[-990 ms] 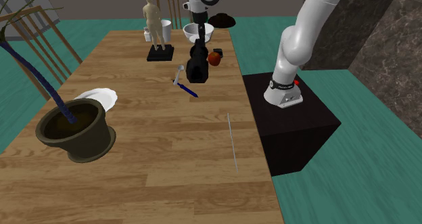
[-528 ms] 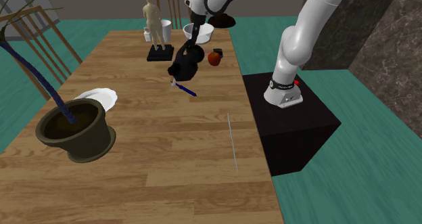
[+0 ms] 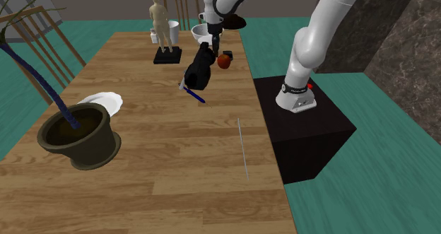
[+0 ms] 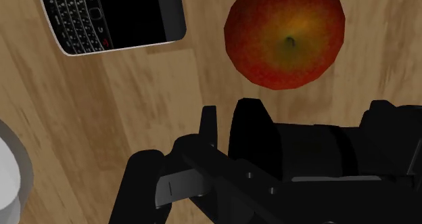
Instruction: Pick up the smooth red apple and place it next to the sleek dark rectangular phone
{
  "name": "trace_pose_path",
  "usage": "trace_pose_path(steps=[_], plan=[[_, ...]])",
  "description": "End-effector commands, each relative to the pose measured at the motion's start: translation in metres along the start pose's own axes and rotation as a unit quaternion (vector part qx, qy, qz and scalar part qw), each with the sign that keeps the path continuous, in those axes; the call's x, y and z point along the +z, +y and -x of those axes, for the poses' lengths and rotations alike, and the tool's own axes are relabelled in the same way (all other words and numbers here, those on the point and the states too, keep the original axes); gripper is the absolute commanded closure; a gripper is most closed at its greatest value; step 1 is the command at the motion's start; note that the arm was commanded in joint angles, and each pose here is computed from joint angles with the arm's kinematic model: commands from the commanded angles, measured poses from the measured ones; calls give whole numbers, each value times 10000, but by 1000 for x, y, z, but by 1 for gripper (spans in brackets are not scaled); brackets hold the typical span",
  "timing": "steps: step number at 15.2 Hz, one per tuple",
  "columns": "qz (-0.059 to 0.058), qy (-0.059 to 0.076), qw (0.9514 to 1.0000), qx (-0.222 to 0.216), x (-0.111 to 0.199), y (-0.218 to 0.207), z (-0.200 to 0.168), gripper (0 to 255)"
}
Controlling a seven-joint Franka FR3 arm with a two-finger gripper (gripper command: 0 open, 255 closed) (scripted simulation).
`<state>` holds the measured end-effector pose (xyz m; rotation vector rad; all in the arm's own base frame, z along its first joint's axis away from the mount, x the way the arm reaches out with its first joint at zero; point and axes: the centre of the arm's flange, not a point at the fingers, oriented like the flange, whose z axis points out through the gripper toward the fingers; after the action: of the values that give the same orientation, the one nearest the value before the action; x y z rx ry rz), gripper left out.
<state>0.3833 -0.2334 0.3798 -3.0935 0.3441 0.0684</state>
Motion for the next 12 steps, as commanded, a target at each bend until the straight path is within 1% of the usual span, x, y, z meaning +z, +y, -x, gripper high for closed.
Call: trace_pose_path(steps=[1,7,12], plan=[[-68,-221,9997,5,10,0,5,0],[-68,-221,9997,5,42,0,7,0],[-68,-221,9997,5,45,0,7,0]])
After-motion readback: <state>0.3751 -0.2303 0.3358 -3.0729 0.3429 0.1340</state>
